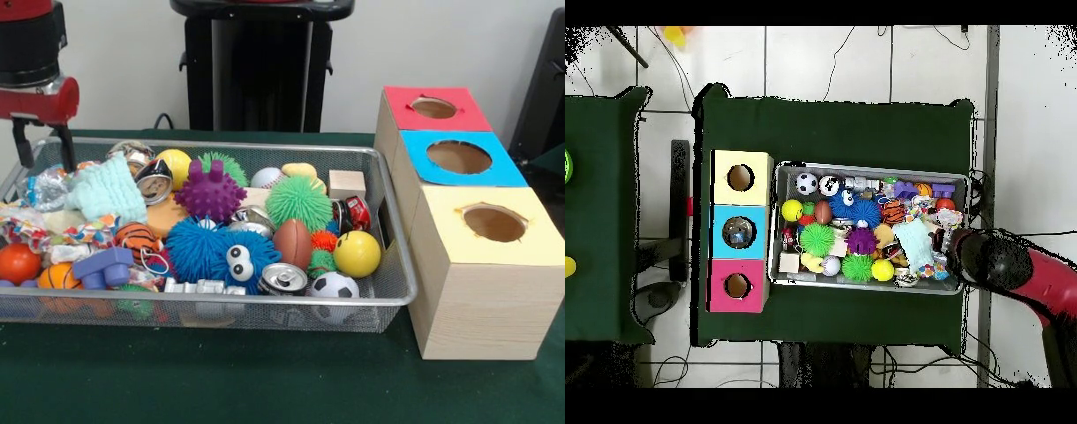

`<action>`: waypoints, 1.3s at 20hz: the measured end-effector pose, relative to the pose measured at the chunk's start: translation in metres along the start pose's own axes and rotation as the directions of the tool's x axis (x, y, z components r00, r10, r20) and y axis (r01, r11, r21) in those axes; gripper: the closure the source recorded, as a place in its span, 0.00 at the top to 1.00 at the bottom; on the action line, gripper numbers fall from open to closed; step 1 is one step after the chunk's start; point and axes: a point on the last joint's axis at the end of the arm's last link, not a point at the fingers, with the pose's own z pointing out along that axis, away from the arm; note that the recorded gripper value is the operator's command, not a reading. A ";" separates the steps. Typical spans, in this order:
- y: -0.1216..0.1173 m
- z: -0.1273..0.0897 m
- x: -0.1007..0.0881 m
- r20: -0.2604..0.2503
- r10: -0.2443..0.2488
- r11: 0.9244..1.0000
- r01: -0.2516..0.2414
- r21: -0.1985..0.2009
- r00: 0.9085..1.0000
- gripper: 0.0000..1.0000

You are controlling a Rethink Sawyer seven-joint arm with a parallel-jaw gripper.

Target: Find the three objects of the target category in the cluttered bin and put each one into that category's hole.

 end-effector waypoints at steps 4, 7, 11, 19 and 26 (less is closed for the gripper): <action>-0.006 -0.002 0.008 -0.006 0.009 1.000 -0.009 0.001 1.000 1.00; -0.008 -0.001 0.016 -0.018 0.010 1.000 -0.011 -0.003 1.000 1.00; -0.001 0.002 0.026 -0.036 0.003 1.000 -0.003 -0.013 0.999 1.00; 0.012 0.013 0.049 -0.078 -0.035 0.999 0.033 -0.026 0.996 1.00; 0.010 0.033 0.064 -0.097 -0.051 0.998 0.048 -0.038 0.994 1.00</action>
